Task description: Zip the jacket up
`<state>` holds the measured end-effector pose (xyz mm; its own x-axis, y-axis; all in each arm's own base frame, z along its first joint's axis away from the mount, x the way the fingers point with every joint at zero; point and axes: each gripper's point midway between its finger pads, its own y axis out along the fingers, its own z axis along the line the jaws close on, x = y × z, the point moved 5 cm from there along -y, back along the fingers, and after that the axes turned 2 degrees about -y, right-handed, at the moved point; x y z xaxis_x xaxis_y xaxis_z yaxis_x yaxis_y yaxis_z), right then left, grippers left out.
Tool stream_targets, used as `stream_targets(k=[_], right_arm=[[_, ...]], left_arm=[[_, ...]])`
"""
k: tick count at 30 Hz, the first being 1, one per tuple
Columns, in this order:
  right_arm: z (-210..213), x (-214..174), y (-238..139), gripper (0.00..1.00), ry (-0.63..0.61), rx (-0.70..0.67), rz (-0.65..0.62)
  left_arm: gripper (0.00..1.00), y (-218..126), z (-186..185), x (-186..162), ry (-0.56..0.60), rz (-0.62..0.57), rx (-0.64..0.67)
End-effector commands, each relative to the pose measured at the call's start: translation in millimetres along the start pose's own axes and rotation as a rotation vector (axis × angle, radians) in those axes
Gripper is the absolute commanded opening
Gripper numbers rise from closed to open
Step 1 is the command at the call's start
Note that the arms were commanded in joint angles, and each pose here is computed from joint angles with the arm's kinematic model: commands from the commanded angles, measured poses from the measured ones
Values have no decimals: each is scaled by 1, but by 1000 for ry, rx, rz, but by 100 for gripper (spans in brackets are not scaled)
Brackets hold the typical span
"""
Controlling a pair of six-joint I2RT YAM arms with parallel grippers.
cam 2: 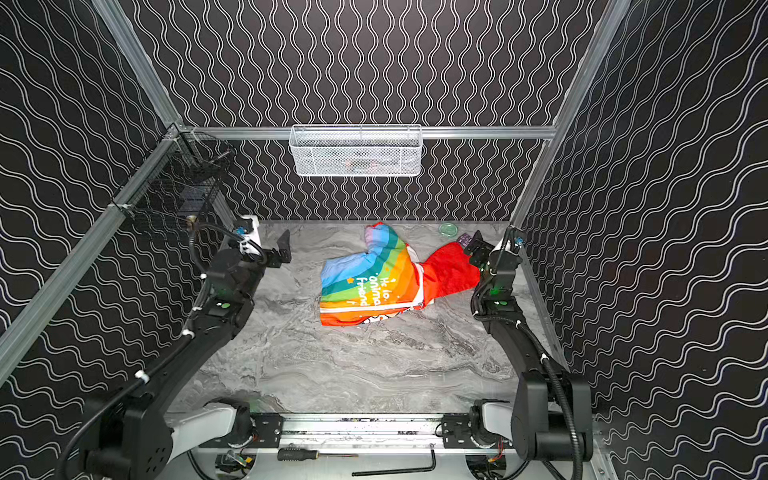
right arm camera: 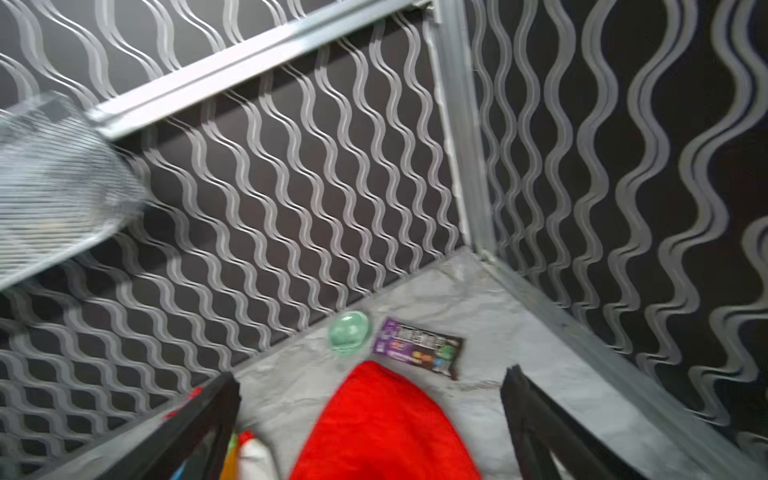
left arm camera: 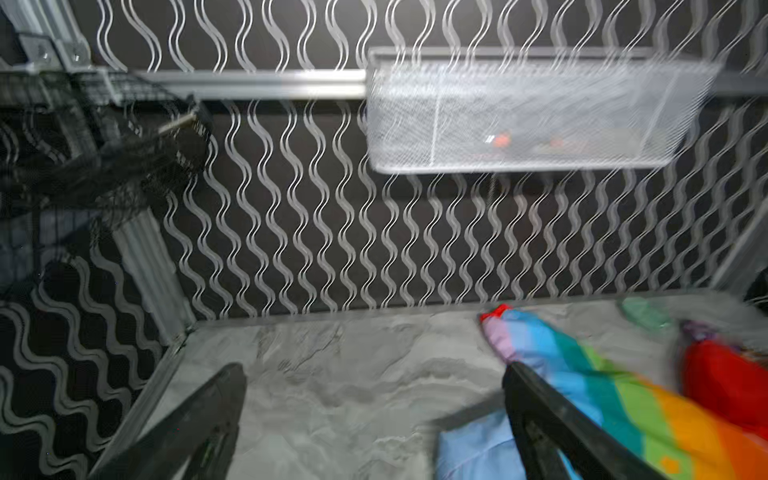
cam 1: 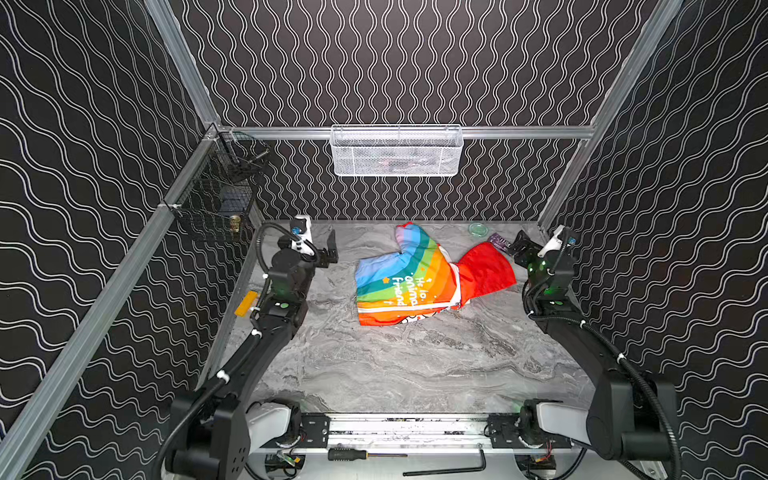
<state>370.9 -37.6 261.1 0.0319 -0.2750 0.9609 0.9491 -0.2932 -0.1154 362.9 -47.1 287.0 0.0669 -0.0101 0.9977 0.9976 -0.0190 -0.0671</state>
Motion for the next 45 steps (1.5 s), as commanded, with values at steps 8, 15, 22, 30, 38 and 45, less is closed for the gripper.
stream_targets(k=[8, 15, 22, 30, 38, 45], right_arm=[[-55, -80, -35, 99, -141, -196, 104], [-55, -107, -36, 99, -141, -123, 92], [-50, -117, -34, 99, -192, -39, 23], [-42, -130, -35, 99, -234, 52, 15], [-41, -134, -26, 99, -223, 46, 71], [-41, -131, -28, 99, -232, 51, 34]], left_arm=[[99, -2, 53, -100, 92, 247, 181], [99, -8, 64, -148, 81, 337, 176], [99, -8, 61, -163, -24, 277, 145], [99, 2, 42, -195, 48, 280, 53], [99, 0, 42, -196, 61, 273, 106], [99, 1, 40, -197, 67, 282, 105]])
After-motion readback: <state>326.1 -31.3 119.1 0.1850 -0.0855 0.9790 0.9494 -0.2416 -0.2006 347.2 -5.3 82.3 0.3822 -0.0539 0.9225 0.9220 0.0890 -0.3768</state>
